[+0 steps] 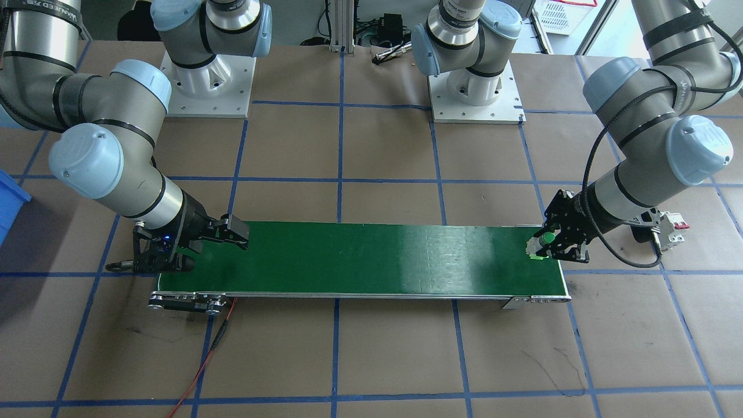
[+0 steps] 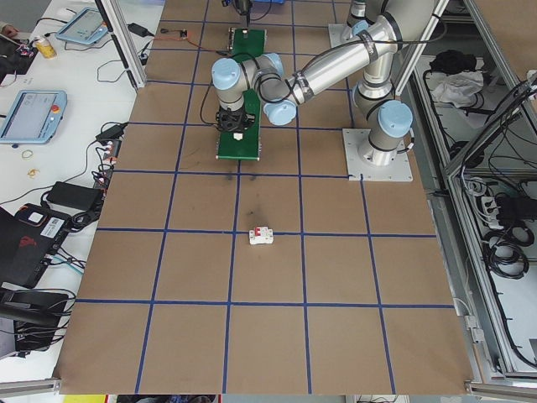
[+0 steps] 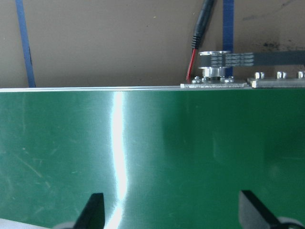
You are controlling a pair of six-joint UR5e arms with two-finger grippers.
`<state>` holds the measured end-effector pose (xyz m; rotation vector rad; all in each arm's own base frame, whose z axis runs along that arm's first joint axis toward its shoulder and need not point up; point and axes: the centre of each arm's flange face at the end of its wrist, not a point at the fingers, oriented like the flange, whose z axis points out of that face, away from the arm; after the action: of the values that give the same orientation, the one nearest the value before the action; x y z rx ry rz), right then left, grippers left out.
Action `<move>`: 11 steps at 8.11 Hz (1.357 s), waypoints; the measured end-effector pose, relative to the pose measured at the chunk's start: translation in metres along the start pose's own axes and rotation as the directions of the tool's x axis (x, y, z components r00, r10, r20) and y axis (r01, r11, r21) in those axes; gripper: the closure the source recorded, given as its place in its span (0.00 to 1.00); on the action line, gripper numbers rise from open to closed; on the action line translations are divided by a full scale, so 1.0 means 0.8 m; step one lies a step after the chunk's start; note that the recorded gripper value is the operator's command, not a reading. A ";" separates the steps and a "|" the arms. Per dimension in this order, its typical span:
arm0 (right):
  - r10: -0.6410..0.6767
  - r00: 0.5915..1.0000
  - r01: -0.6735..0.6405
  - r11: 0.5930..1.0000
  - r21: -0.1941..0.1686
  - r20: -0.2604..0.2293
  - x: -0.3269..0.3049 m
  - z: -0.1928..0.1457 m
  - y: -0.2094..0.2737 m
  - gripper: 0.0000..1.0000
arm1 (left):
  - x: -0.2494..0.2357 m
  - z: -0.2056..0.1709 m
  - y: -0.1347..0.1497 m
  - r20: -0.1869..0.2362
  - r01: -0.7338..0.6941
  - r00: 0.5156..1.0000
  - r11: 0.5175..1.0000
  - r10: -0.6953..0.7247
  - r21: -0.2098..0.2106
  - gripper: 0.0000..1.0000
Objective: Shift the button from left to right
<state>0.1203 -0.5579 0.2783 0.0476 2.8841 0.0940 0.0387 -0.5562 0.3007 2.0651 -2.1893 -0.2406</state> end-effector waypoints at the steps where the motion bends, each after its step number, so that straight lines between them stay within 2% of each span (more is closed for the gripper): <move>1: 0.000 1.000 0.000 1.000 0.000 0.000 0.000 0.000 0.000 0.00 | 0.000 0.006 -0.001 0.008 0.001 1.000 1.000 -0.001 -0.002 1.00; 6: 0.000 1.000 0.000 1.000 0.001 0.000 0.000 0.000 0.000 0.00 | 0.003 0.023 -0.006 0.019 0.000 1.000 1.000 0.000 -0.001 0.96; 7: 0.000 1.000 0.000 1.000 0.001 0.000 0.000 0.000 0.000 0.01 | 0.004 0.027 -0.008 0.020 0.000 1.000 1.000 0.000 0.000 0.74; 8: 0.000 1.000 0.000 1.000 0.001 0.001 0.000 0.000 0.000 0.01 | 0.006 0.030 -0.010 0.020 -0.001 1.000 1.000 0.001 0.002 0.70; 9: 0.000 1.000 0.000 1.000 0.001 0.001 0.000 0.000 0.000 0.01 | 0.006 0.031 -0.010 0.021 -0.004 1.000 1.000 0.004 0.003 0.44; 11: 0.001 1.000 -0.001 1.000 0.001 0.001 0.000 0.000 0.000 0.00 | 0.007 0.039 -0.013 0.033 -0.004 0.999 1.000 0.004 0.003 0.27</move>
<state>0.1204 -0.5581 0.2784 0.0491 2.8829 0.0921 0.0422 -0.5611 0.2682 2.0728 -2.2139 -0.2722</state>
